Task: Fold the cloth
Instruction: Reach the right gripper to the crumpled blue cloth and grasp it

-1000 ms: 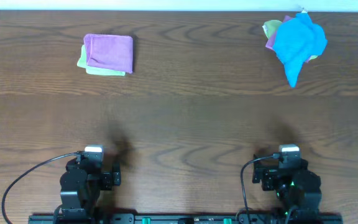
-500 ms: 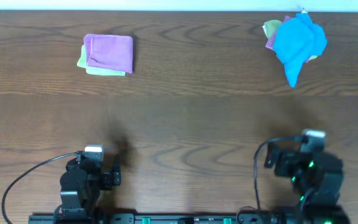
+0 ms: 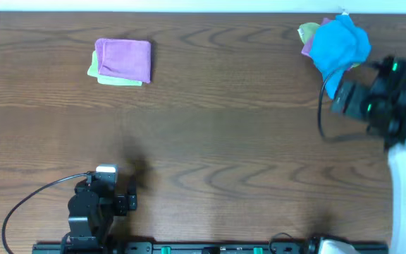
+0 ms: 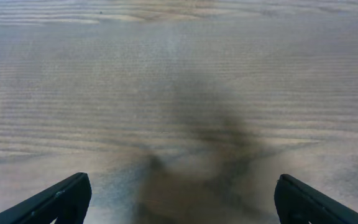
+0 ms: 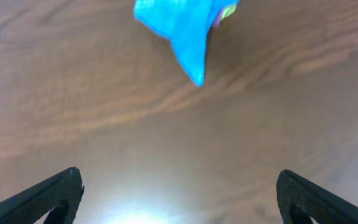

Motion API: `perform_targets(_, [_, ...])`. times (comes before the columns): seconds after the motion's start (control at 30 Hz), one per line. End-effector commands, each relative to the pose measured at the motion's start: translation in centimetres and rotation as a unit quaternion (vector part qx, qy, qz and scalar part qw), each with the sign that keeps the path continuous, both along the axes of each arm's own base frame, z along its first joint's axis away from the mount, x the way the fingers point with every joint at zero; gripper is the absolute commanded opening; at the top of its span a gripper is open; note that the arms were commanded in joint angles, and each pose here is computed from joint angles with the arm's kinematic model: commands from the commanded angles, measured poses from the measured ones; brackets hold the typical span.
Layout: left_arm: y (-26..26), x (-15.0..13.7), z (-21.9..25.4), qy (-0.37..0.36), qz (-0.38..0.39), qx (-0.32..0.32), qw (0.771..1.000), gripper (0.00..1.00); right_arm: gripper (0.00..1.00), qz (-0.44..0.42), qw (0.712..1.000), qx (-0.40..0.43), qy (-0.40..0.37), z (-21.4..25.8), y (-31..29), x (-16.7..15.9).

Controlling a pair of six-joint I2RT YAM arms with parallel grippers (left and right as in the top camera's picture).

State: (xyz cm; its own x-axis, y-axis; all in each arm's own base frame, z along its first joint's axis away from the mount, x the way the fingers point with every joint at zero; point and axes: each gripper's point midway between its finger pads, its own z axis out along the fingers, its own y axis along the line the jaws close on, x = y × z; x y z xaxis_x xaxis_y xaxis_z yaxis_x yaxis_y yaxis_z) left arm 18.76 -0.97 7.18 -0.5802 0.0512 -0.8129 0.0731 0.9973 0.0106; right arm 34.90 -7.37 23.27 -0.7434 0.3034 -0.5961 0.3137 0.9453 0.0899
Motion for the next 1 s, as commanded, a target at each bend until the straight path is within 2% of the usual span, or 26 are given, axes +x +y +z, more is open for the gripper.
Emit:
perform_targets(0.0, [0.2, -0.1, -0.4, 0.003, 0.002, 0.005, 1.0, 0.95, 0.99, -0.014, 1.0, -0.004, 0.013, -0.3, -2.1, 2.6])
perform_targets(0.3, [0.2, -0.1, -0.4, 0.004, 0.002, 0.005, 1.0, 0.95, 0.99, -0.011, 1.0, -0.004, 0.019, -4.7, -6.0, 9.7])
perform_targets(0.47, [0.2, -0.1, -0.4, 0.004, 0.002, 0.005, 1.0, 0.95, 0.99, -0.008, 1.0, -0.008, 0.01, -7.1, -6.6, 12.2])
perform_targets(0.73, [0.2, -0.1, -0.4, 0.004, 0.002, 0.005, 1.0, 0.95, 0.99, -0.01, 0.999, -0.018, -0.025, -8.1, -7.5, 14.9])
perform_targets(0.97, [0.2, -0.1, -0.4, 0.004, 0.002, 0.005, 1.0, 0.95, 0.99, 0.022, 0.997, -0.014, -0.072, -10.1, -7.6, 18.7])
